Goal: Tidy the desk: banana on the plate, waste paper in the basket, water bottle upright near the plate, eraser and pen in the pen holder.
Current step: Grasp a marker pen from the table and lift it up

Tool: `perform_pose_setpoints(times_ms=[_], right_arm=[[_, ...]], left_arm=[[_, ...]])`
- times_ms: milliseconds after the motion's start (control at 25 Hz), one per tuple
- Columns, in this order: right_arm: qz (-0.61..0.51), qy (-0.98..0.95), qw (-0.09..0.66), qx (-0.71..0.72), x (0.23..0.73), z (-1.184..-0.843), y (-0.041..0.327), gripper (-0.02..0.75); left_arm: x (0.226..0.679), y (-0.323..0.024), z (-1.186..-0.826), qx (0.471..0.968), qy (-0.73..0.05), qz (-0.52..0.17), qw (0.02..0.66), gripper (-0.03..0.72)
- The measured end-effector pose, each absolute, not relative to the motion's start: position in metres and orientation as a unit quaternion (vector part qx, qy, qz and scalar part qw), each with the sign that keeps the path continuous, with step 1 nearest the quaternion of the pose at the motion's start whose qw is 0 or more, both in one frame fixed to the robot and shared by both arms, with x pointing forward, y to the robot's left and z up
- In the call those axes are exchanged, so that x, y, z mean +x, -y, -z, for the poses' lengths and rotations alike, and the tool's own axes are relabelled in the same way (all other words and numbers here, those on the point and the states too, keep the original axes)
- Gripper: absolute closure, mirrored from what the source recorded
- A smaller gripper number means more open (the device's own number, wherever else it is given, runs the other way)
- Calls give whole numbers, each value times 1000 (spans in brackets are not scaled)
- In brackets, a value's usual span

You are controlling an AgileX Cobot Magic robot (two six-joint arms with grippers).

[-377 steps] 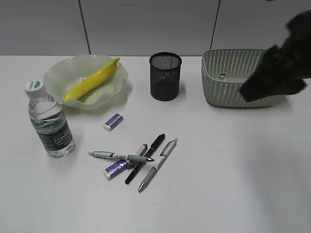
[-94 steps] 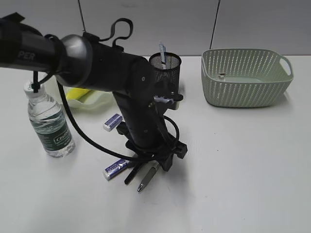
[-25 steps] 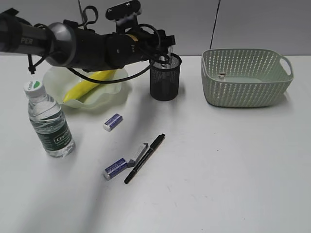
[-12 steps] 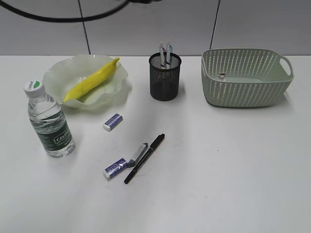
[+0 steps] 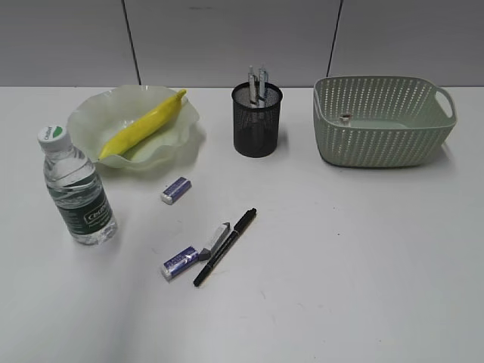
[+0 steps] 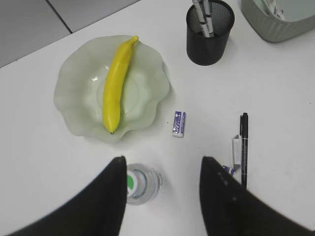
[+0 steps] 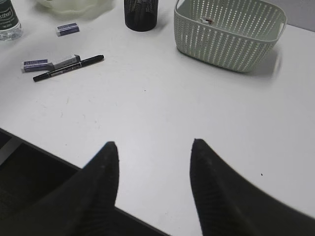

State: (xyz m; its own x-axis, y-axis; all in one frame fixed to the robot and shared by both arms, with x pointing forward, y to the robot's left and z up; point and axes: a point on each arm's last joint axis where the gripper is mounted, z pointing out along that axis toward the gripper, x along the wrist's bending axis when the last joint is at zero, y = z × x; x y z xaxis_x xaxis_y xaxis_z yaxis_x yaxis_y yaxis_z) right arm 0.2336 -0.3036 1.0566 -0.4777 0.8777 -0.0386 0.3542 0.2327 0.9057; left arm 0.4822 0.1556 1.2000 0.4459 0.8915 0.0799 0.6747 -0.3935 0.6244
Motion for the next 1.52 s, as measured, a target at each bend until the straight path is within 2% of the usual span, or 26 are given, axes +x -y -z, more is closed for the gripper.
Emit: perform_pose_setpoints(times_ms=[80,240,360,560,800,960,1120,1520], right_arm=[[-453,-730,288,422,234,-1057,304,353],[-453,-730,288,422,234,-1057,304,353],[-454,-730,288,422,234,-1057,304,353],[-454,-730,288,422,234,-1057,303,353],[-454,-730,288,422,234,-1057,303,353],[-437,-747,258,431,243,-1058,295,353],[-400,-775,185,453,271,-1073,272,353],[-277,-774,13,570,421,-1114,176,353]], left_arm=[[460,-170,-1212,800,-491,-209,276,343],[411,-202,-1211,784,-506,-207,295,368],[367,-231,-1189,778,-514,-202,299,370],[301,-272,-1127,776,-515,-194,309,371],[246,-304,-1078,738,-492,-212,411,374],[228,-316,-1065,712,-477,-233,460,377],[231,-314,-1066,710,-475,-235,464,378],[237,-311,-1063,705,-470,-244,472,378]])
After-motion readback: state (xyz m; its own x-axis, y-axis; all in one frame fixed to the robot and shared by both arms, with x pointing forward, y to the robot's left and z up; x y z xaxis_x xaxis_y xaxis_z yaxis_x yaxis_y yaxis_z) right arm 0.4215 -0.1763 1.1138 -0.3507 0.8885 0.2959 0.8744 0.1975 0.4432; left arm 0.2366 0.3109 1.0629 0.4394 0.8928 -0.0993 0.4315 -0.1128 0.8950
